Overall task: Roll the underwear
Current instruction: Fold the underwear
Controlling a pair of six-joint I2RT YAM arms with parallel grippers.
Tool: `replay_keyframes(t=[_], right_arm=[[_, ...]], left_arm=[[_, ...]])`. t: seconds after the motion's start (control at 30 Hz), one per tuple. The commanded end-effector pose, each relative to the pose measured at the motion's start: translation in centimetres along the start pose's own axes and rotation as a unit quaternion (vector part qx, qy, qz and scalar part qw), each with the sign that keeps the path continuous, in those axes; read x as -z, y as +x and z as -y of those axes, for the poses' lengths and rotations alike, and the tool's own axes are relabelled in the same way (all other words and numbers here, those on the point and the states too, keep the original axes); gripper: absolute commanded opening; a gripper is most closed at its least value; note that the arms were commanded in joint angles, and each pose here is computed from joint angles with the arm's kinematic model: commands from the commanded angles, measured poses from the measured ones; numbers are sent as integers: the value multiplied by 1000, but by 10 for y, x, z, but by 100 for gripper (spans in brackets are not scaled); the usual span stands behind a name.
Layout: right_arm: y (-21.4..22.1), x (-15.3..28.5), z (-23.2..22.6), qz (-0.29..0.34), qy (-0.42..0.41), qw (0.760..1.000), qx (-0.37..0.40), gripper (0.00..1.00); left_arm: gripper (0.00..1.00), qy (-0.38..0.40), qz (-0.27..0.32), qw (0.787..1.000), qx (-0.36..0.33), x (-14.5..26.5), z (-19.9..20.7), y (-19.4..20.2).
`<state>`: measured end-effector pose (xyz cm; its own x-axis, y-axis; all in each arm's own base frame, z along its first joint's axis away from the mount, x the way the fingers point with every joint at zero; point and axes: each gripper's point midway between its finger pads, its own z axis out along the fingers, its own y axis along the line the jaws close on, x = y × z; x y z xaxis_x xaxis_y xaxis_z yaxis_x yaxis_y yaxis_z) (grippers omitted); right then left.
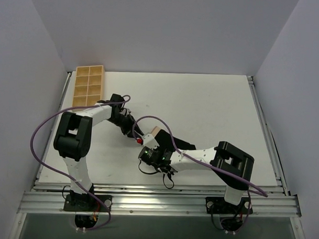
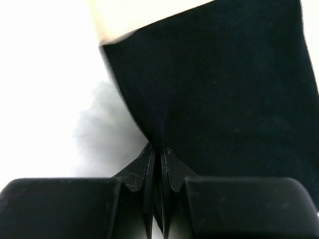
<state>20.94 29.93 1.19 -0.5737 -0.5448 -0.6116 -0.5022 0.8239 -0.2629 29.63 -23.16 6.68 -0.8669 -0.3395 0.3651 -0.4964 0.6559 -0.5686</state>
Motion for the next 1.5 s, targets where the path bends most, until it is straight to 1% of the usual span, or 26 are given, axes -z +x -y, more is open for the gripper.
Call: replay_keyframes(t=[0.0,0.07,0.17,0.23,0.4,0.5,0.57,0.73,0.83,0.97,1.13,1.33,1.47], right_arm=[[-13,17,-20,2,-72,997,-2,0],[-9,19,-24,-5,-86,996,-3,0],[-5,24,-32,-14,-113,993,-8,0],[-6,29,-35,-16,-128,992,-14,0],[-11,43,-37,-19,-151,988,-12,0],[-8,48,-39,-30,-164,986,-1,0],[-4,49,-40,-37,-168,985,2,0],[6,53,-36,-47,-170,984,-3,0],[8,54,-37,-50,-173,984,-4,0],[9,53,-39,-54,-177,983,-4,0],[5,55,-41,-56,-183,981,-7,0],[0,53,-30,-64,-180,981,-11,0],[-6,50,-22,-68,-178,982,-3,0]], left_arm=[[32,54,44,997,-46,28,26,-19],[35,54,54,996,-55,36,25,-26],[36,38,70,993,-90,42,23,-34],[36,31,80,988,-124,42,23,-39],[37,62,79,973,-208,34,38,-35],[36,93,72,963,-242,25,51,-26],[36,110,57,961,-246,19,54,-18],[31,117,40,958,-260,-3,44,2],[27,113,29,955,-272,-15,38,12],[25,98,19,953,-287,-28,30,23],[22,61,23,954,-292,-41,8,25],[21,29,20,960,-277,-55,-18,23],[20,20,20,960,-277,-60,-22,23]])
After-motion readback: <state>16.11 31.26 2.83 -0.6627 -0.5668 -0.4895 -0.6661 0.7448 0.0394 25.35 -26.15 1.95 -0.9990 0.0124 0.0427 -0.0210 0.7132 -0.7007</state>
